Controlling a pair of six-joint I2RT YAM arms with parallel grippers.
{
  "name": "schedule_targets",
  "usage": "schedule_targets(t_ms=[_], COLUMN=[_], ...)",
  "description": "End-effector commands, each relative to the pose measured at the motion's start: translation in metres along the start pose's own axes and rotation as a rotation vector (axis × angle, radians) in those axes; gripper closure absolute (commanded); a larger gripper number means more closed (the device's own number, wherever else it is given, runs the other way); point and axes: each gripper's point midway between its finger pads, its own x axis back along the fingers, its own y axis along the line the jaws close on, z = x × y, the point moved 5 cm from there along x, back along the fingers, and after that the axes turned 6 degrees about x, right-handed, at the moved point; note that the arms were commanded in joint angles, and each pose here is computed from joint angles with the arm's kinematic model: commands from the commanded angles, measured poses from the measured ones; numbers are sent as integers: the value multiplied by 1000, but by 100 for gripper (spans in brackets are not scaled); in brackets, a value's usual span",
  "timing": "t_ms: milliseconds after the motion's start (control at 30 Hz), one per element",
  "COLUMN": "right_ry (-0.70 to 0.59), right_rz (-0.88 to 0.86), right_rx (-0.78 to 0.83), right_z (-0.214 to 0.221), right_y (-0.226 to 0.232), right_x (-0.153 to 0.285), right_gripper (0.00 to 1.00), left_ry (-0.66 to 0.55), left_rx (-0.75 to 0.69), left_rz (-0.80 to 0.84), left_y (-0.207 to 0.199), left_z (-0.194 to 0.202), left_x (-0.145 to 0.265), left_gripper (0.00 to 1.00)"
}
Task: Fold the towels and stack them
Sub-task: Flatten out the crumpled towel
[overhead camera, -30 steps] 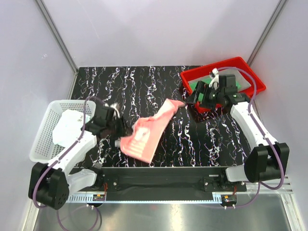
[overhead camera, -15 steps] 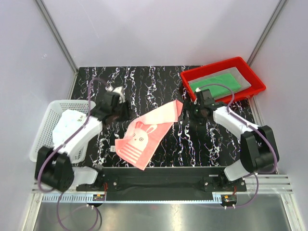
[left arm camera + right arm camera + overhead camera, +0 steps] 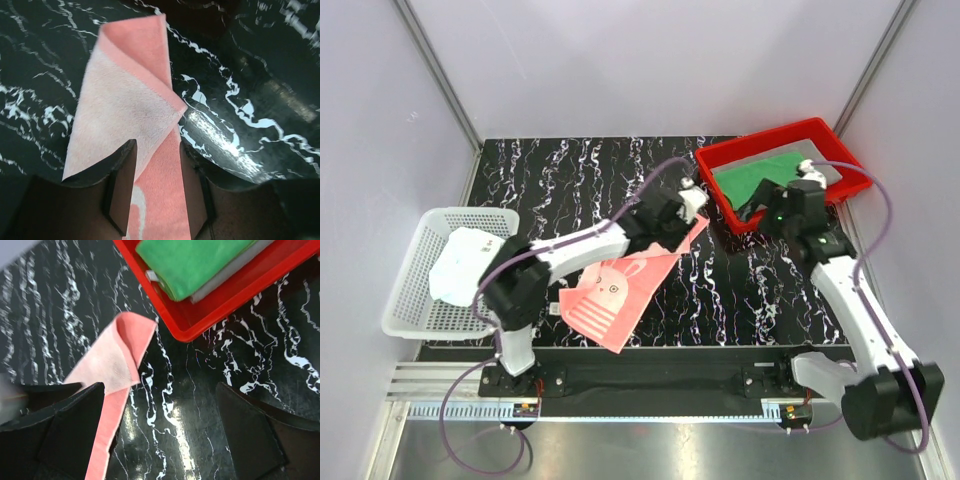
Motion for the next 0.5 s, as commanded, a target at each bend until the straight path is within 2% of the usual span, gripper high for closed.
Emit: schedule_targets(t_ms=[0, 200, 467], right_ry=[-82, -188, -269], right_rz=[-5, -38, -72], right_rx=[-32, -41, -44], right_z=[-13, -24, -34], right_y=[-6, -6, -3], right_x=[30, 73, 105], right_gripper=[0, 0, 0], left_ry=[-8, 63, 113], left_rx=[-212, -288, -322], left_rz=[-65, -91, -155], left_y=[-2, -18, -11], left_z=[-6, 9, 22], left_x=[-28, -69, -92], left_gripper=[55, 52, 52])
